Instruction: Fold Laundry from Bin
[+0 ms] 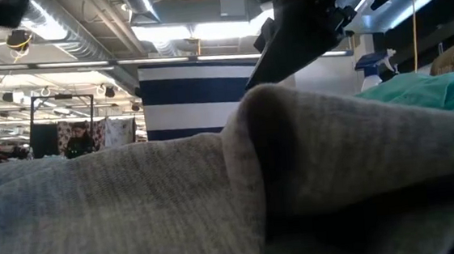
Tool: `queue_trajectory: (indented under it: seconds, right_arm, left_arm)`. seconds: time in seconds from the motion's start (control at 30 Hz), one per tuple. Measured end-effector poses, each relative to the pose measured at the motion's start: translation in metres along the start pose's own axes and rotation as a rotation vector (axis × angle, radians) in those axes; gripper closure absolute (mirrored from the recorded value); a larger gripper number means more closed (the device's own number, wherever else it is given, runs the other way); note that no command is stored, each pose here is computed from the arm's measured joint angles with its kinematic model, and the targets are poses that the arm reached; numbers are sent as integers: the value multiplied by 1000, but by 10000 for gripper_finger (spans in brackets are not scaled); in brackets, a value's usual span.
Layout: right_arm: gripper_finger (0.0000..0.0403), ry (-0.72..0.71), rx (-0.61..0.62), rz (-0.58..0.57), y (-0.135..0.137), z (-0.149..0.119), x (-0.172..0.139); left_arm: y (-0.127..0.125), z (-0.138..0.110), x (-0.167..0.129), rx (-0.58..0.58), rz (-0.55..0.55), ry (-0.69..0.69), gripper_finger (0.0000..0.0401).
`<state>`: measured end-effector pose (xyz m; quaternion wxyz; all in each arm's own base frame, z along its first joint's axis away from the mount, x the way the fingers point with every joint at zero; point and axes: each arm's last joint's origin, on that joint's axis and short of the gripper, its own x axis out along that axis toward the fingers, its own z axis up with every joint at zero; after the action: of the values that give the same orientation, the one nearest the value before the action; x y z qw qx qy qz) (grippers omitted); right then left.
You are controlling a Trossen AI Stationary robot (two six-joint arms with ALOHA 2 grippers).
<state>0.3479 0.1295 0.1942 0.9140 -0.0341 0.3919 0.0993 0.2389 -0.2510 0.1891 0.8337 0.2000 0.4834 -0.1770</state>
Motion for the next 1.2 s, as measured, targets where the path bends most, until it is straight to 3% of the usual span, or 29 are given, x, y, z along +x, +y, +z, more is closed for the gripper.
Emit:
queue_trajectory:
  seconds: [0.3, 0.5, 0.73, 0.97, 1.2]
  right_arm:
    - [400, -3, -5, -16, 0, 0, 0]
    - [390, 48, 9, 107, 12, -5, -2]
    - [356, 192, -8, 213, 46, -24, -2]
    - [315, 233, -61, 163, 69, -37, -2]
    - [258, 216, -63, 102, 70, -37, -1]
  left_arm:
    - [-15, -7, 25, 71, 88, 54, 222]
    - [-16, -9, 31, 79, 98, 75, 221]
    - [-16, -8, 31, 76, 115, 58, 221]
    - [-21, -1, 30, 120, 103, -19, 221]
    - [-30, -7, 35, 185, 90, 16, 221]
